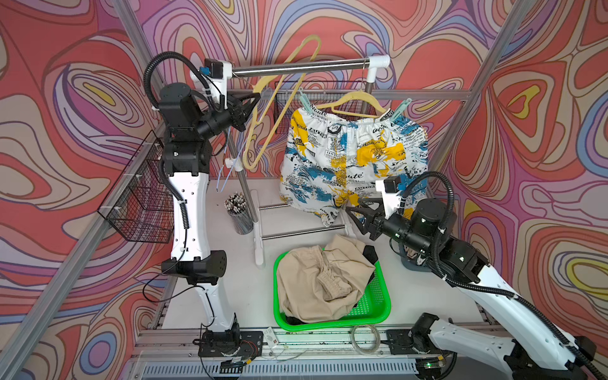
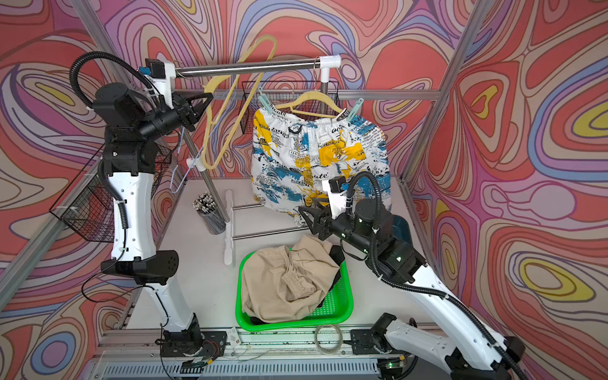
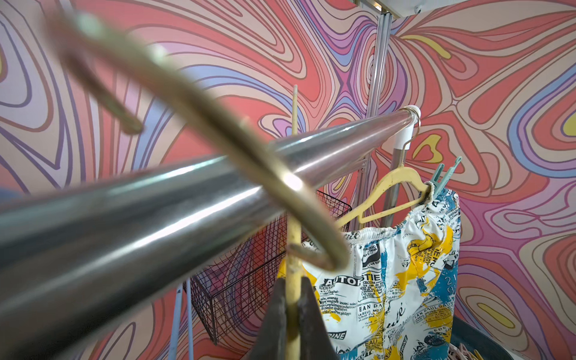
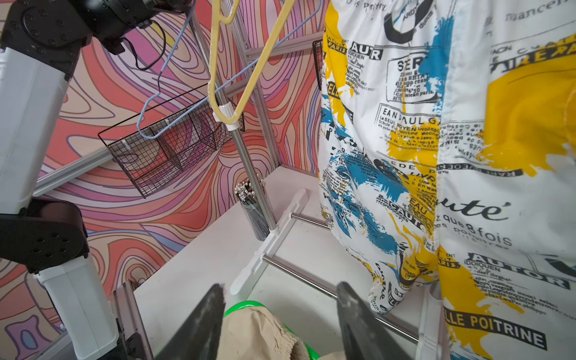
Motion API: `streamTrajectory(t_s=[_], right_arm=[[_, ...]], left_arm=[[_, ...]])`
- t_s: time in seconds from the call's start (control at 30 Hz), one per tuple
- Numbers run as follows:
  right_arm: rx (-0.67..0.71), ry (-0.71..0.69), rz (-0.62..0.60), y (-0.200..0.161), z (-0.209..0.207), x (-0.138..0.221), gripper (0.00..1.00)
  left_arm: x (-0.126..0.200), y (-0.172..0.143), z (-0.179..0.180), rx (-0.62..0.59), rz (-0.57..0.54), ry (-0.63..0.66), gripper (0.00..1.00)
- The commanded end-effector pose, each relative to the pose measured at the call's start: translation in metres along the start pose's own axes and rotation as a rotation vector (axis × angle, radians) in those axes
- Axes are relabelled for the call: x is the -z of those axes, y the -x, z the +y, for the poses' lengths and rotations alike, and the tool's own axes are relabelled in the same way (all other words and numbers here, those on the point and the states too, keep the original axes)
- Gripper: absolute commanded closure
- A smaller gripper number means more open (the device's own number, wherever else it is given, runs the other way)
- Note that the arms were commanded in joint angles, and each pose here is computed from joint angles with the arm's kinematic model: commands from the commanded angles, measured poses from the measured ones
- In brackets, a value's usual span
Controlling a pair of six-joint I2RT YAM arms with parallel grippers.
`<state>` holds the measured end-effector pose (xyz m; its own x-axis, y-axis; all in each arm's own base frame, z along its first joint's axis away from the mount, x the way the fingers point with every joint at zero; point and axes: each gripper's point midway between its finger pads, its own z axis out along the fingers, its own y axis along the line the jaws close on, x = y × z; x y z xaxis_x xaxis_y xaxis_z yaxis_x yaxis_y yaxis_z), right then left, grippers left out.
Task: Remove the clothespins securing shorts to the hanger
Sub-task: Place the hanger on the clothesline.
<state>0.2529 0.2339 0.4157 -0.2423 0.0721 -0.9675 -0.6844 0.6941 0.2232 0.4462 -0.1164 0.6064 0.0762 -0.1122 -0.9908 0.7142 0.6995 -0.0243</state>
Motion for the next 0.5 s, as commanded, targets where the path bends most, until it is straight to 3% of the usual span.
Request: streamTrajectory(t_s=[0.0,0.47], right_arm=[[-0.007,-0.003,-0.001,-0.002,-0.003,-0.005,0.41],[-0.02,0.003,0.01,-0.005,-0.004,-0.01,0.41]], left_arm=[[-0.001,0.002,0.002,0.005,-0.01,-0.021,1.0],[0.01,-0.021,-0.001,0.035,0.1,0.024,1.0]])
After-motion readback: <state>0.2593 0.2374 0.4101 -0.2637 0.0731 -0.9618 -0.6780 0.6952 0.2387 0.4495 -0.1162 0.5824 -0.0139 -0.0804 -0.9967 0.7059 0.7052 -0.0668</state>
